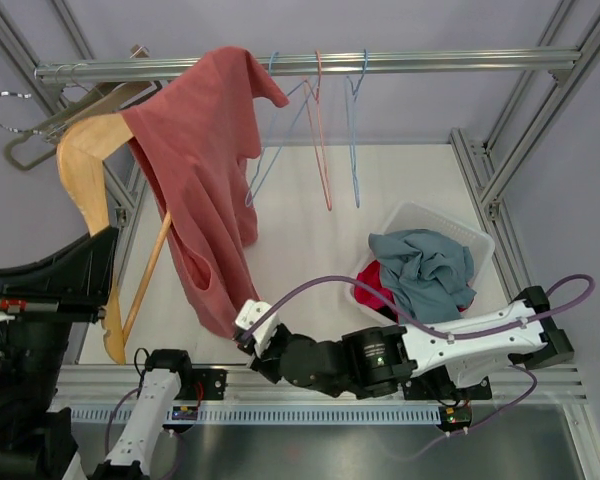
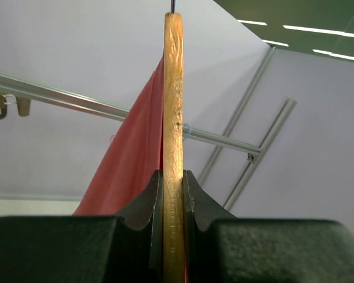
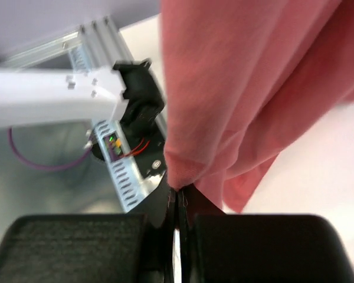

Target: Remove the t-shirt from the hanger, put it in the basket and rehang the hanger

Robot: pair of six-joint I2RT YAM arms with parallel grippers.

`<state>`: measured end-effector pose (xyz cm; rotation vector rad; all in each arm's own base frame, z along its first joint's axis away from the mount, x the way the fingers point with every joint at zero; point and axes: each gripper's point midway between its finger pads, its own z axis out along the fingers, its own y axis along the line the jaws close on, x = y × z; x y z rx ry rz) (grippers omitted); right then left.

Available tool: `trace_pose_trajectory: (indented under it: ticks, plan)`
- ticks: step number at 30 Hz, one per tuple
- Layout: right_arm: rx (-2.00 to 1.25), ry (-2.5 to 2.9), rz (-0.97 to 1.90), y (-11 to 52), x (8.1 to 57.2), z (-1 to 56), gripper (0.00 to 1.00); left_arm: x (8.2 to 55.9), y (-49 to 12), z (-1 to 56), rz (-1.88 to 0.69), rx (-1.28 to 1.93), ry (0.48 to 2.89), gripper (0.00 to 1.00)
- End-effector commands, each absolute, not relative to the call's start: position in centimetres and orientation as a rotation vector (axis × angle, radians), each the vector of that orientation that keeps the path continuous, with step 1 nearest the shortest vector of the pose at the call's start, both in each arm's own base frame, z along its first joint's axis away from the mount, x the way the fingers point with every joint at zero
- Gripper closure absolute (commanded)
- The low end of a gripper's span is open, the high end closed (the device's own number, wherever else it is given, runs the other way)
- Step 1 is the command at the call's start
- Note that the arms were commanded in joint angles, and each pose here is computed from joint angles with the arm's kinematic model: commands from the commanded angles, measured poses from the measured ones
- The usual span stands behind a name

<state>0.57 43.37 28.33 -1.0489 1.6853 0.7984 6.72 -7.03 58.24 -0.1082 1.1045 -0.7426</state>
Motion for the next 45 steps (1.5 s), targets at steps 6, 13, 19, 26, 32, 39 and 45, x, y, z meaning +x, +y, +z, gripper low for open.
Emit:
trace_pose_trajectory:
  ticks: [6, 13, 19, 26, 32, 39, 45]
  plan:
    - [-0.689, 1.338, 0.701, 38.2, 10.6, 46.3, 1.00, -2.5, -8.9, 60.0, -0.876, 0.068, 0.858, 1.00]
    - [-0.404, 1.211, 0.675, 33.4, 16.6, 53.3, 1.00, -4.7, -9.6, 59.9, -0.947, 0.129, 0.847, 1.00]
    - [-0.345, 1.201, 0.744, 33.8, 20.0, 53.5, 0.35, -5.6, -9.8, 59.5, -0.989, 0.159, 0.848, 1.00]
    - [-0.504, 1.154, 1.028, 39.8, 18.8, 52.2, 0.01, -6.4, -10.0, 59.8, -1.016, 0.191, 0.835, 1.00]
    - [-0.781, 0.918, 1.414, 43.6, 11.5, 53.6, 0.25, -5.7, -10.0, 59.3, -1.015, 0.187, 0.851, 1.00]
    - [-0.737, 0.912, 1.463, 39.9, 9.8, 54.3, 1.00, -4.9, -9.4, 59.5, -0.985, 0.172, 0.848, 1.00]
    - [-0.516, 1.071, 1.311, 34.2, 12.6, 52.3, 1.00, -1.6, -8.4, 59.3, -0.860, 0.121, 0.906, 1.00]
